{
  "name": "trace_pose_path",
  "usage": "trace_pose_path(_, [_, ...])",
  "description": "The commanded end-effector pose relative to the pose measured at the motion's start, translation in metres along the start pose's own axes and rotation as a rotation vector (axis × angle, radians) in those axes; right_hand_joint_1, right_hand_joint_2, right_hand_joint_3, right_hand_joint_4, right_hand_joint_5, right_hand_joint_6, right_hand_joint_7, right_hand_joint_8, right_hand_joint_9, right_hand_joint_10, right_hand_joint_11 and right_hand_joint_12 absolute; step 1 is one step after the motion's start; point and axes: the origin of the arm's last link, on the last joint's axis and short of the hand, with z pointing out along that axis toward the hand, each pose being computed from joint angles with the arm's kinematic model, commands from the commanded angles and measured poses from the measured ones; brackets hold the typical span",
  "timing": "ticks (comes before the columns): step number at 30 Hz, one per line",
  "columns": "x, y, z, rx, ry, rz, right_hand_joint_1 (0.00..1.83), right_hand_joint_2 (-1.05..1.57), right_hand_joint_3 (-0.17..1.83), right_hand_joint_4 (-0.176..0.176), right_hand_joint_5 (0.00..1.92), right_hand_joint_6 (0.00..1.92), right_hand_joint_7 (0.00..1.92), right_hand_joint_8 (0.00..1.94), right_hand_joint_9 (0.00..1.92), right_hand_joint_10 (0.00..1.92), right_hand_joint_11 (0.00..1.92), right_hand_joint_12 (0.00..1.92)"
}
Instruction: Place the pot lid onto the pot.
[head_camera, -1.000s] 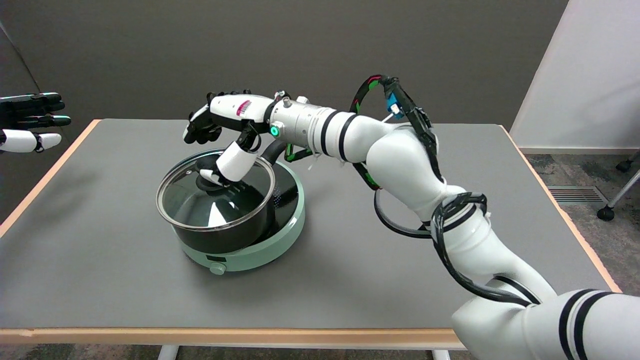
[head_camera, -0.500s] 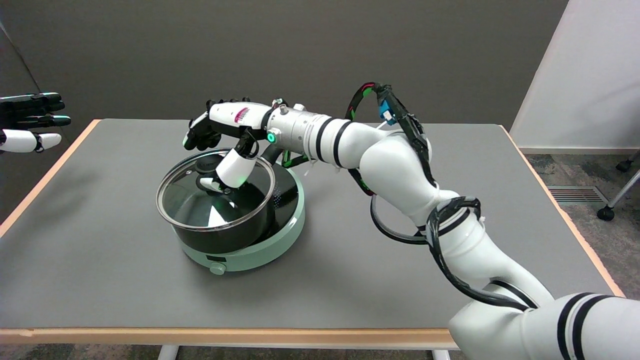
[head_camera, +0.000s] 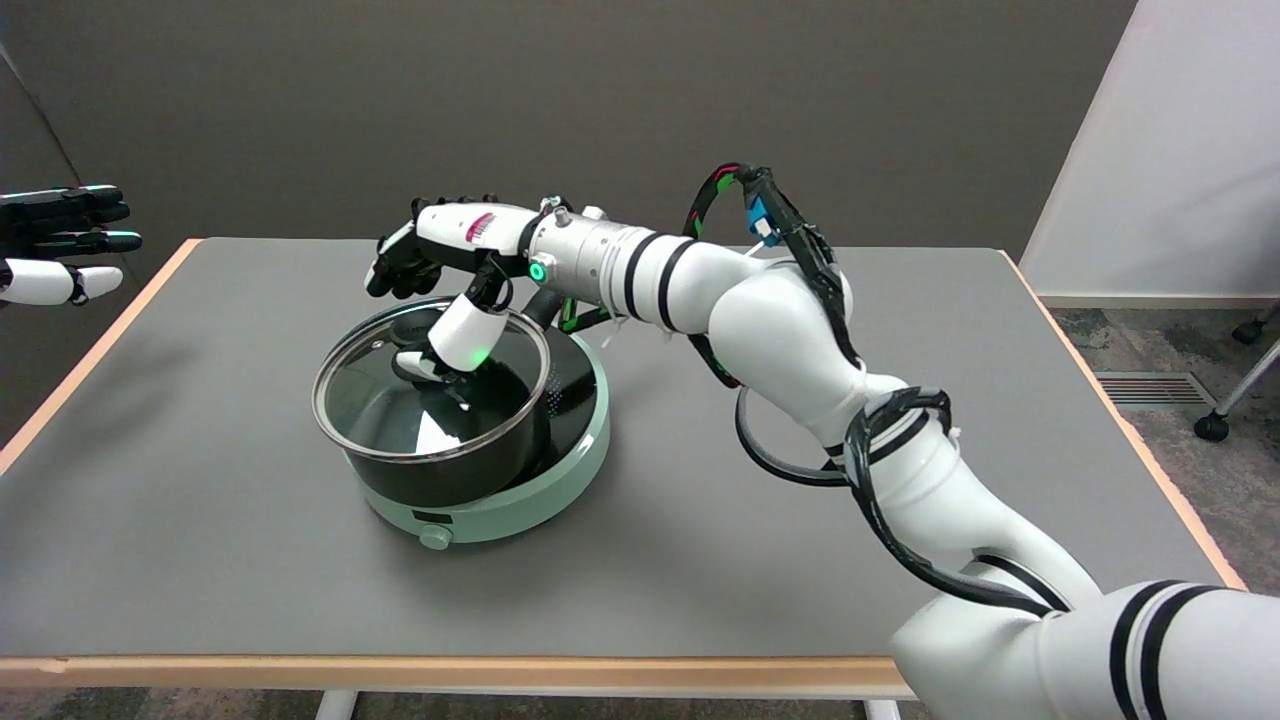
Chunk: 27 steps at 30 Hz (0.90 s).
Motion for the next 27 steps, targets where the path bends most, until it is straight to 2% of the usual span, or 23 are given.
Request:
trace_pose_path(1, [0.001,0.006,0.004,-0.008,0.003,0.017,0.92,0.47,0.99,-0.023,0.56,0.25,0.64,0.24,0.52,0.48,0.09,0.5])
trace_pose_path(18, [0.005,0.007,0.004,-0.003,0.009,0.009,0.92,0.47,0.99,-0.02,0.57,0.26,0.64,0.24,0.53,0.49,0.09,0.5])
trace_pose_path(27, [0.018,0.0,-0.021,-0.022,-0.007,-0.019,0.93,0.47,0.99,-0.013,0.57,0.26,0.65,0.24,0.54,0.49,0.1,0.5])
